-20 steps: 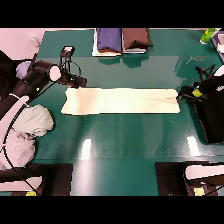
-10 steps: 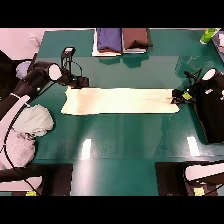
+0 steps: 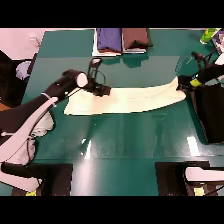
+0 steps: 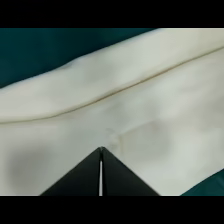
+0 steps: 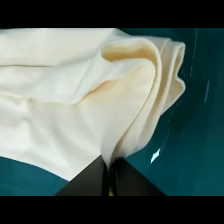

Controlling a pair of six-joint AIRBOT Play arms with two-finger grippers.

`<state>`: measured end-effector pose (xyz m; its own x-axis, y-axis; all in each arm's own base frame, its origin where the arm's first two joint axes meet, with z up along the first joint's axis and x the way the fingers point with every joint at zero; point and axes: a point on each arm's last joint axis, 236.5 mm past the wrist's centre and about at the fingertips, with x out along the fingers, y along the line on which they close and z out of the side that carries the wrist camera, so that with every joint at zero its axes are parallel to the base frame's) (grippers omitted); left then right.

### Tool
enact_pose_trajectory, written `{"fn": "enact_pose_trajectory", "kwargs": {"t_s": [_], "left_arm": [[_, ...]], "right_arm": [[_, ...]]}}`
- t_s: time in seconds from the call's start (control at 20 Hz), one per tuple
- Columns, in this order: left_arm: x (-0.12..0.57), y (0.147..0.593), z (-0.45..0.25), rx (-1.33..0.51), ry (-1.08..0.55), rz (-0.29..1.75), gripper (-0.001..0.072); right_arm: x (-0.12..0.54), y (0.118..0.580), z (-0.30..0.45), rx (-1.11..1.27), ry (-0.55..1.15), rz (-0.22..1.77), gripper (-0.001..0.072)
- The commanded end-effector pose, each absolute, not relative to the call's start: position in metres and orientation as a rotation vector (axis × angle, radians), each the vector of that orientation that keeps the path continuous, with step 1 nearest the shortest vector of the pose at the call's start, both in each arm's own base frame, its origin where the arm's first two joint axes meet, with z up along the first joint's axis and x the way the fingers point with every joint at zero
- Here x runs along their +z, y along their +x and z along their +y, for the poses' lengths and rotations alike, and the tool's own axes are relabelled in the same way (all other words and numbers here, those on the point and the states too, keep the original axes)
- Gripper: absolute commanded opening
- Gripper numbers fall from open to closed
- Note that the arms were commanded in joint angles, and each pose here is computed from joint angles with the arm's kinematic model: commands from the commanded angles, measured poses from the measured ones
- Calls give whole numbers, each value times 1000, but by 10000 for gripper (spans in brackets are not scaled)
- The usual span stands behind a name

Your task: Fold the shirts.

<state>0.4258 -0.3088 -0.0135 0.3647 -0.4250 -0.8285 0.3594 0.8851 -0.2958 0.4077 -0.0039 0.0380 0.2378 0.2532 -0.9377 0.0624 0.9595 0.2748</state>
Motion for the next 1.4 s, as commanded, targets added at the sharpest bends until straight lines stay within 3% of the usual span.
{"fn": "enact_pose_trajectory", "kwargs": {"t_s": [0.0, 0.4, 0.8, 0.95, 1.1, 1.35], "left_arm": [[-24, 424, -364, -615, -76, 1091, 29], [-58, 409, -406, -726, -95, 1164, 29], [-56, 411, -388, -710, -66, 1205, 29], [-21, 435, -345, -655, -55, 1168, 29], [51, 472, -270, -533, 18, 1007, 29], [178, 483, -134, -281, 97, 765, 30]], "right_arm": [[110, 412, 39, 246, 247, 1193, 13], [221, 413, 144, 468, 154, 947, 14], [239, 406, 191, 548, 154, 888, 13], [243, 405, 205, 568, 166, 869, 14], [236, 404, 235, 616, 160, 875, 14], [199, 400, 349, 766, 160, 863, 14]]}}
